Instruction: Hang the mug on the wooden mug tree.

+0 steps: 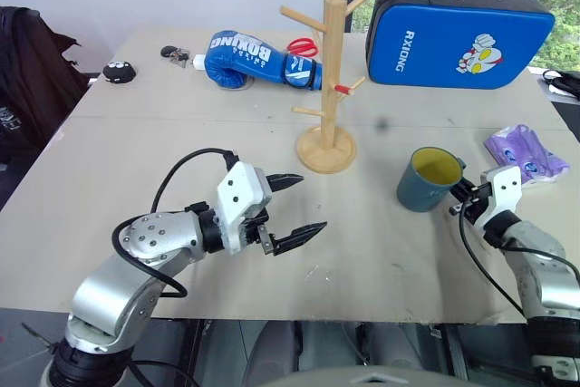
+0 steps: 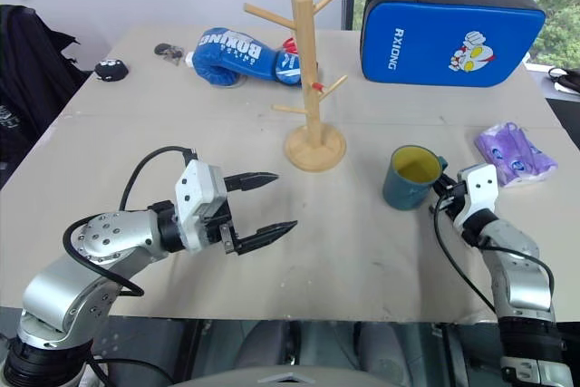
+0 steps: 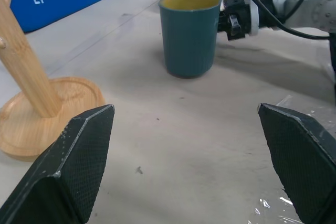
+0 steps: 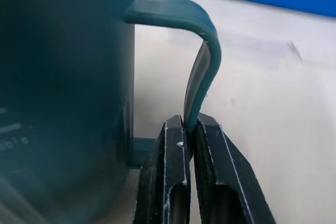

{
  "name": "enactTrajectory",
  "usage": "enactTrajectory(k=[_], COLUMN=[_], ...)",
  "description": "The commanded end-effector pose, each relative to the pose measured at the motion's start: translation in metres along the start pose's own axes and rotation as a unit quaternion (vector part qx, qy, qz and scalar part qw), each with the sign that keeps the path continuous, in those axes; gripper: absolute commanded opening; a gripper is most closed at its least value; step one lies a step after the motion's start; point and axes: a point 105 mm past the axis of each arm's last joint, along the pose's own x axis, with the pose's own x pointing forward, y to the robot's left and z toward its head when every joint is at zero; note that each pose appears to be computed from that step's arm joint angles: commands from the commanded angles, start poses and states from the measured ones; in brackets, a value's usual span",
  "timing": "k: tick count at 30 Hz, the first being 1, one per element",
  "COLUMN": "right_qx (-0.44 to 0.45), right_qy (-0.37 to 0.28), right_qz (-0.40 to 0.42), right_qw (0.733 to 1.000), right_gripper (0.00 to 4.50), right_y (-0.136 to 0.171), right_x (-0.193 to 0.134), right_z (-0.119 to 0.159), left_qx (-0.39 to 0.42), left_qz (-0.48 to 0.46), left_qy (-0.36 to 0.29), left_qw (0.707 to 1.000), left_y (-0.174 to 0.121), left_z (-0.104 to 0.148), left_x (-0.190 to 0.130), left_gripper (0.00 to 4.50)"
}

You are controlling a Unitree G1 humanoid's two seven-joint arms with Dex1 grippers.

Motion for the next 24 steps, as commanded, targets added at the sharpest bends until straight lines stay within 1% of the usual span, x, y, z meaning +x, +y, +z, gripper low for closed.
enactTrajectory(k=[1,6,9,11,12,15,17,18,22,24], right_qx=[-0.033,-0.098,-0.168,-0.191,-0.197,-0.210,-0.205,-0.201,-0.200,-0.195], right_qy=[-0.046,-0.045,-0.031,-0.021,-0.015,0.004,0.015,0.021,0.034,0.039], right_qz=[0.078,0.178,0.231,0.239,0.241,0.254,0.249,0.244,0.268,0.262], right_qw=[0.995,0.978,0.958,0.952,0.950,0.944,0.947,0.949,0.942,0.944], right_gripper=[0.08,0.08,0.08,0.08,0.08,0.08,0.08,0.08,0.08,0.08], right_y=[0.015,0.031,0.044,0.049,0.052,0.065,0.071,0.072,0.090,0.095], right_x=[0.013,0.033,0.040,0.046,0.048,0.053,0.057,0.059,0.055,0.057], right_z=[0.046,0.088,0.114,0.133,0.141,0.157,0.165,0.167,0.172,0.173], left_qx=[0.025,0.028,0.013,-0.015,-0.025,-0.037,-0.040,-0.041,-0.044,-0.045], left_qz=[0.026,0.068,0.117,0.130,0.132,0.131,0.136,0.140,0.145,0.149], left_qy=[-0.027,-0.079,-0.112,-0.144,-0.150,-0.132,-0.130,-0.132,-0.127,-0.124], left_qw=[0.999,0.994,0.987,0.981,0.980,0.982,0.981,0.981,0.980,0.980], left_y=[0.014,0.032,0.042,0.041,0.038,0.028,0.026,0.026,0.025,0.025], left_z=[0.024,0.058,0.068,0.074,0.074,0.066,0.064,0.065,0.063,0.062], left_x=[-0.013,-0.029,-0.038,-0.043,-0.043,-0.041,-0.041,-0.041,-0.042,-0.043], left_gripper=[4.50,4.50,4.50,4.50,4.50,4.50,4.50,4.50,4.50,4.50])
